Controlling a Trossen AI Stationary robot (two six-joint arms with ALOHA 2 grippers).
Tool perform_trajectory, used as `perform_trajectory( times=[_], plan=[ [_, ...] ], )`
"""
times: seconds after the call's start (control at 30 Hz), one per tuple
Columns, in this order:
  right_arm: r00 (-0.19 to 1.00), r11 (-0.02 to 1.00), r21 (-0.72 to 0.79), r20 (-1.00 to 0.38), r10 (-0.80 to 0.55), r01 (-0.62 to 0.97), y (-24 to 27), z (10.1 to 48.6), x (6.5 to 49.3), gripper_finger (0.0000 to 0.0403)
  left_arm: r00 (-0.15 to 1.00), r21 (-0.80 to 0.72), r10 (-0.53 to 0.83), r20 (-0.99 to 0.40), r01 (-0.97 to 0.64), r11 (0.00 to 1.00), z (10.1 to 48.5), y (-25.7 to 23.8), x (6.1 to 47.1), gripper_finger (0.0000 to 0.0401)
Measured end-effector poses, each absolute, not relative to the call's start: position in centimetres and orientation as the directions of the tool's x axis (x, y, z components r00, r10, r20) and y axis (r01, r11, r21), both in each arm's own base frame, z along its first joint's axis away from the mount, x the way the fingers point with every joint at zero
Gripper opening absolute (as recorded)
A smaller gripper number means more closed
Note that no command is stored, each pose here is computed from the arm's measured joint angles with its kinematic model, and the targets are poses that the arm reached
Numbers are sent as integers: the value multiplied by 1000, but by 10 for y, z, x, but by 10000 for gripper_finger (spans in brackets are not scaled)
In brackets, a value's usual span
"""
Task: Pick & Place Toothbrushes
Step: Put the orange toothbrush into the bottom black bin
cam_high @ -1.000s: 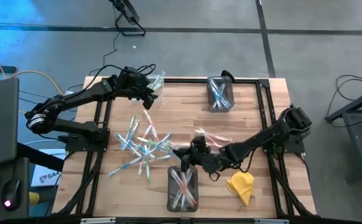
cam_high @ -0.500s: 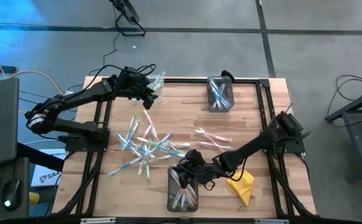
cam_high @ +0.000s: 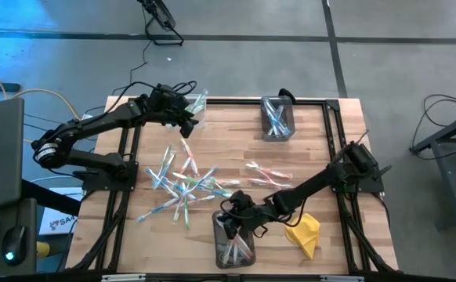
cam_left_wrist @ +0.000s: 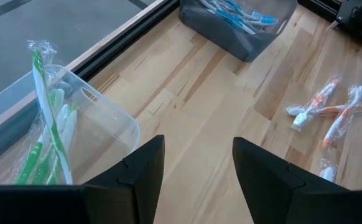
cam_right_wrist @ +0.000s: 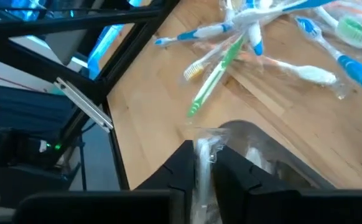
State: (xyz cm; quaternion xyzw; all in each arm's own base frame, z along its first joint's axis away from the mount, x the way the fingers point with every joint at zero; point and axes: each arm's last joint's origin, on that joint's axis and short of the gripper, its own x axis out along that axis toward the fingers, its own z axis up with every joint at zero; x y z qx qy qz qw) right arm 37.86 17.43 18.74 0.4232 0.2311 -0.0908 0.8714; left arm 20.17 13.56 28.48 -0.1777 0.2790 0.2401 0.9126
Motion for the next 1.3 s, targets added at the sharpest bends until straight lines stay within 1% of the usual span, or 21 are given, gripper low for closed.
perform_trajectory(
  times=[0.3,0.4,0.57,0.63,0.73,0.8,0.97,1.1,1.23,1.3],
  plan=[
    [888,650,689,-458,48,320,175,190,380,122,729,-190,339,-595,-538,821,285,136,202,187],
    [892,665,695,-443,96,273,176,192,381,134,728,-190,339,-596,-538,821,285,136,202,187],
    [896,658,709,-428,118,252,174,201,379,136,727,-189,340,-596,-539,821,285,136,202,187],
    [902,657,712,-416,113,246,169,210,378,133,726,-189,341,-597,-540,820,285,136,202,187],
    [912,696,683,-399,99,223,160,227,375,119,726,-189,341,-597,-540,820,285,136,202,187],
    [921,713,670,-379,87,208,151,241,372,106,723,-189,339,-602,-541,820,284,135,201,187],
    [921,761,612,-387,52,215,131,270,358,73,707,-190,327,-626,-546,816,282,134,200,187],
    [908,795,555,-420,13,245,116,289,343,52,695,-190,319,-644,-549,814,280,134,199,187],
    [872,814,495,-489,-30,306,102,299,325,37,689,-190,314,-653,-551,813,279,133,198,187],
    [834,823,451,-549,-49,345,96,300,315,31,688,-190,313,-655,-551,812,279,133,198,187]
  ],
)
